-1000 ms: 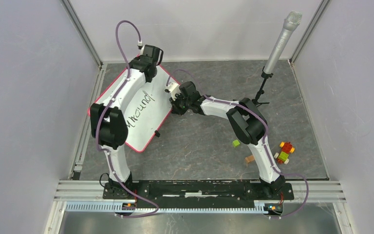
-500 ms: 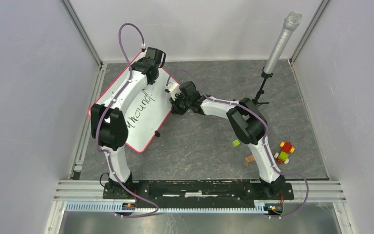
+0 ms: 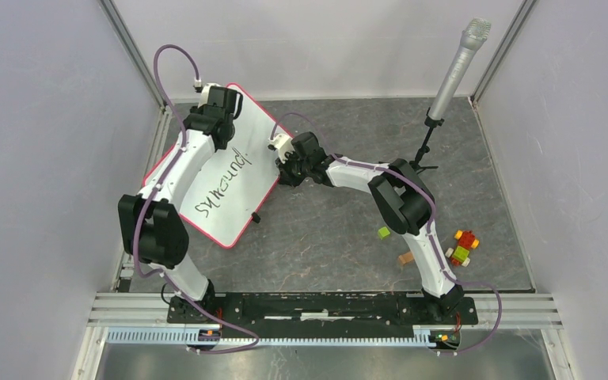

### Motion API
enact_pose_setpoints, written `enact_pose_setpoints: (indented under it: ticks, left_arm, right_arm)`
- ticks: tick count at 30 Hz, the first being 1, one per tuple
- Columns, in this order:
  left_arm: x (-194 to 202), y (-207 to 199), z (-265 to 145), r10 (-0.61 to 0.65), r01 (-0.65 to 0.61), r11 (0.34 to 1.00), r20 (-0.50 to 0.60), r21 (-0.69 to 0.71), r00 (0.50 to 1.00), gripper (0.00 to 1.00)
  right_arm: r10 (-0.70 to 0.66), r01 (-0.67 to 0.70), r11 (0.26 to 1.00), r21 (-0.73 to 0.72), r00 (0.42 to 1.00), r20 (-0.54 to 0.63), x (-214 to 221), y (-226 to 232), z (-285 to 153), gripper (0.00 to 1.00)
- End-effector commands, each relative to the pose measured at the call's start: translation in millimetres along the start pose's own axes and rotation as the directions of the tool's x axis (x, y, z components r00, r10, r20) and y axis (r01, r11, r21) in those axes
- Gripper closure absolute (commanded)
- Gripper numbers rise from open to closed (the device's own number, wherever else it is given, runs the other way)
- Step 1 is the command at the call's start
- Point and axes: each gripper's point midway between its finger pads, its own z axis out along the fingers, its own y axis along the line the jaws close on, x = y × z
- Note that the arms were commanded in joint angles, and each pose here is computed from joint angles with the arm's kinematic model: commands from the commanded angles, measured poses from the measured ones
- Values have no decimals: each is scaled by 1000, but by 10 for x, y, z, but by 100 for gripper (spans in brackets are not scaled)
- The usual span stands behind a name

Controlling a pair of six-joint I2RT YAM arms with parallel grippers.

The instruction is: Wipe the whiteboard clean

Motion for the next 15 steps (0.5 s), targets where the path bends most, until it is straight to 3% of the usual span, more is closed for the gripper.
enact_pose_setpoints:
  ticks: [1, 15]
  left_arm:
    - [-50, 133, -30, -77, 79, 996, 37, -38, 996, 74]
    - [150, -822, -172, 119, -124, 982, 41, 141, 992, 77]
  right_arm:
    - [58, -56, 996, 68, 998, -35, 125, -227, -30, 100]
    - [58, -55, 996, 76, 997, -42, 140, -245, -41, 100]
